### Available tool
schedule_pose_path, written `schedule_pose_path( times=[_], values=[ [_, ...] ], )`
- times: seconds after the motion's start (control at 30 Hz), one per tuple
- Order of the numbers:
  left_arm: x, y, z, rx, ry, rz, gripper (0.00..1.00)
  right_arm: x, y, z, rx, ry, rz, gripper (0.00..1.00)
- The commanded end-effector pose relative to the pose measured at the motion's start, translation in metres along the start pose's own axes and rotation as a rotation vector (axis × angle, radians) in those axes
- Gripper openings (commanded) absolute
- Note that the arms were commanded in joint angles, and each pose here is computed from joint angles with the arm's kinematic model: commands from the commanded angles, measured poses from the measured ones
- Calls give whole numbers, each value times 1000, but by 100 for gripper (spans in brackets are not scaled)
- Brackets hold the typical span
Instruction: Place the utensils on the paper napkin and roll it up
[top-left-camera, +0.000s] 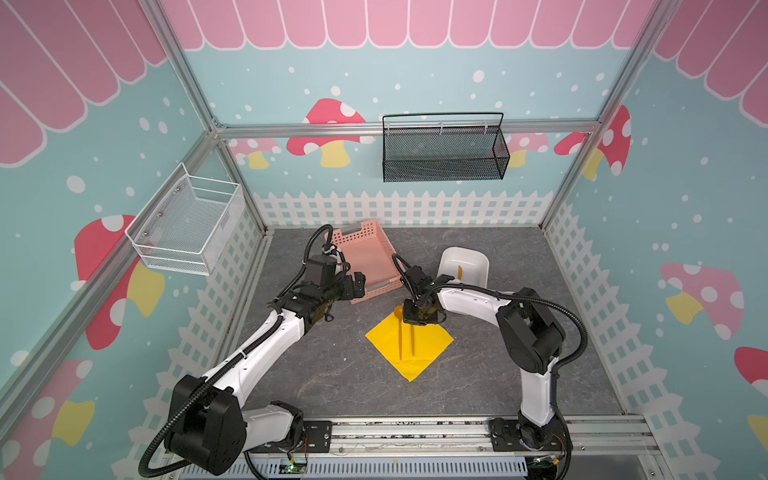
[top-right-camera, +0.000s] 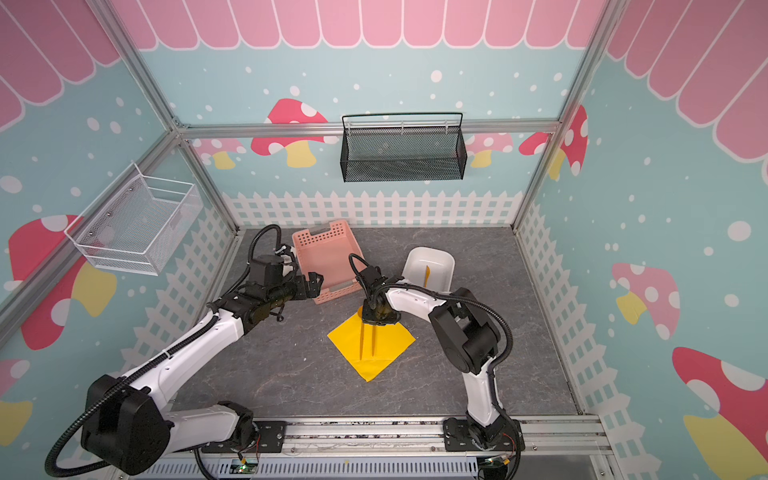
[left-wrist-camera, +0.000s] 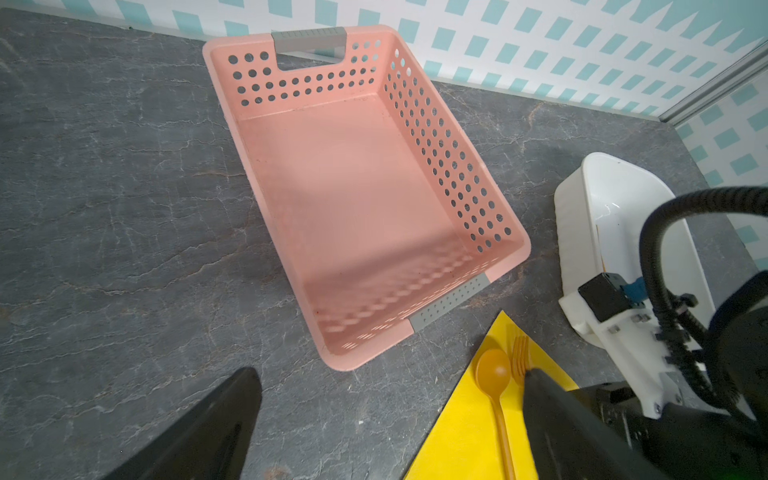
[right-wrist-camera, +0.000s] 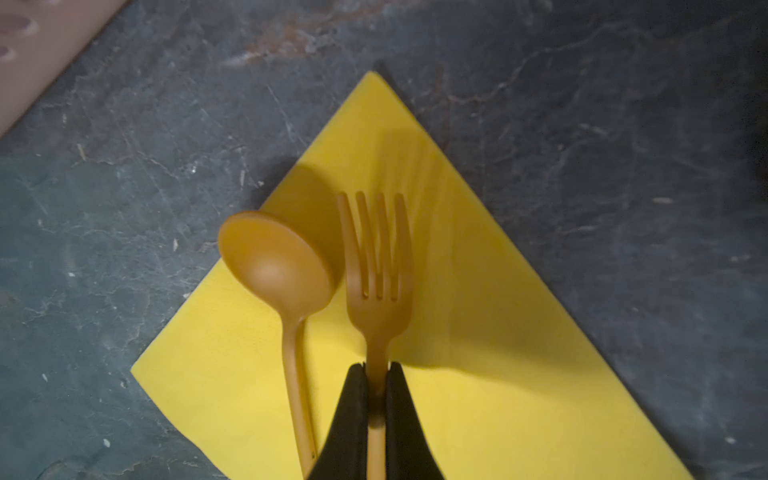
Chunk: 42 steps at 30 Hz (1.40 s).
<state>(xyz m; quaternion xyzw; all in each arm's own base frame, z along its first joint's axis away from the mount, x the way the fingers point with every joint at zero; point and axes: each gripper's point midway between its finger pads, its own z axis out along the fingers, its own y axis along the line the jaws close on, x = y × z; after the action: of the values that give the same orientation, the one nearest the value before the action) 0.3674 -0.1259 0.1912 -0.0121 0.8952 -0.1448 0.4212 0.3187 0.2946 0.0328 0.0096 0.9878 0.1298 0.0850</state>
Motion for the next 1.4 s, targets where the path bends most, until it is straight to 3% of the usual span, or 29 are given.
schedule_pose_path(
  times=[0.0,1.37],
  values=[
    [-7,-2,-2,-8,-11,7,100,-2,5,5,1,5,2,7],
    [-8,-3,-3,-6,-12,11,100,11,4,8,-11,49,-16,7]
  ],
)
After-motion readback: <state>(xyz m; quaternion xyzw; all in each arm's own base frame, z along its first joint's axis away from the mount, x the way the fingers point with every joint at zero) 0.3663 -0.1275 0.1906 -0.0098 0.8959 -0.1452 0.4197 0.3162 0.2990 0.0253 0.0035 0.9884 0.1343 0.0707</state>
